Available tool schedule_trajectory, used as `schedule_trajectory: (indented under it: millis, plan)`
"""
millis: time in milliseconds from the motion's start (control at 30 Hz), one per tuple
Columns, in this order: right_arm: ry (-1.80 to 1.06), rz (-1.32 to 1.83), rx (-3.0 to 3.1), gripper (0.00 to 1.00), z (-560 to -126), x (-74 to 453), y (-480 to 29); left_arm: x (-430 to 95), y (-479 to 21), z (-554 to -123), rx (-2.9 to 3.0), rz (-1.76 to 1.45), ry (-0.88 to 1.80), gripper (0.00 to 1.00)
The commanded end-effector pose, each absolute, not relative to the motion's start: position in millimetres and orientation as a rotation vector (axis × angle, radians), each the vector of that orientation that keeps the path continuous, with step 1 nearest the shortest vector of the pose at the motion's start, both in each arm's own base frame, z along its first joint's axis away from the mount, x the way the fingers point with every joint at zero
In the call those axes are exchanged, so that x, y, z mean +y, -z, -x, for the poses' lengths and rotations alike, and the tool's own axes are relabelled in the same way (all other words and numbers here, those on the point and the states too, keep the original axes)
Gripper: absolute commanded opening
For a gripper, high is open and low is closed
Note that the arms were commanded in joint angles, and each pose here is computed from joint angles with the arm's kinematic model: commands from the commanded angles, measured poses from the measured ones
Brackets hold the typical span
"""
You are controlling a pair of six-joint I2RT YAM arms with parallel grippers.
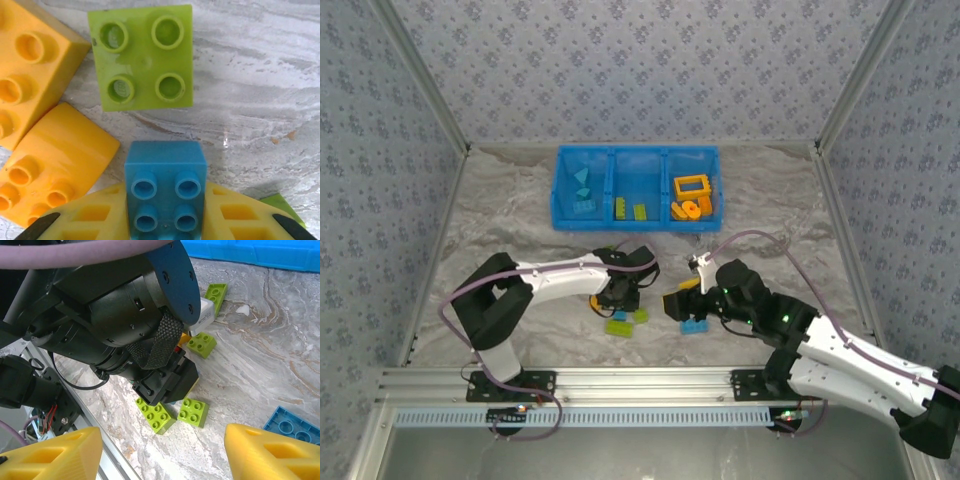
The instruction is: Sort the legos into containers by color
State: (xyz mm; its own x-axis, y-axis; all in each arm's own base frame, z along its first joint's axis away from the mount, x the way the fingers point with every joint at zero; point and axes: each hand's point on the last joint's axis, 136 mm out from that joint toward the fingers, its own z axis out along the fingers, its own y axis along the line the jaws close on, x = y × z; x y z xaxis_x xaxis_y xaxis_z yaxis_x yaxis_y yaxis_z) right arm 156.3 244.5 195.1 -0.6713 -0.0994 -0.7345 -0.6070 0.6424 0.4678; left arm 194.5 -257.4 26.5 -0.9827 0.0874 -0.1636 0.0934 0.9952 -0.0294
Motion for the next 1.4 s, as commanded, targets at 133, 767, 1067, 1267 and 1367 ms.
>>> schedule_trajectory:
  millis: [133, 767, 1067, 1267, 1367]
  plan:
    - [-0.932, 0.518, 2.049, 0.68, -167, 243, -239, -253, -133, -228, 2.770, -0.099, 0.147, 0.31]
    - [-0.942, 0.365, 1.921, 0.68, -247, 291, -282, -180, -180, -490, 2.579, 0.175, 0.430, 0.30]
    - [-0.803, 0.402, 1.804, 0.69, -293, 320, -305, -192, -138, -534, 2.644, 0.190, 0.519, 0.31]
    - [-0.711, 0.426, 1.826, 0.69, -320, 336, -318, -195, -119, -539, 2.680, 0.216, 0.519, 0.32]
    - [-0.686, 0.419, 1.833, 0.69, -327, 341, -329, -194, -108, -539, 2.699, 0.217, 0.506, 0.32]
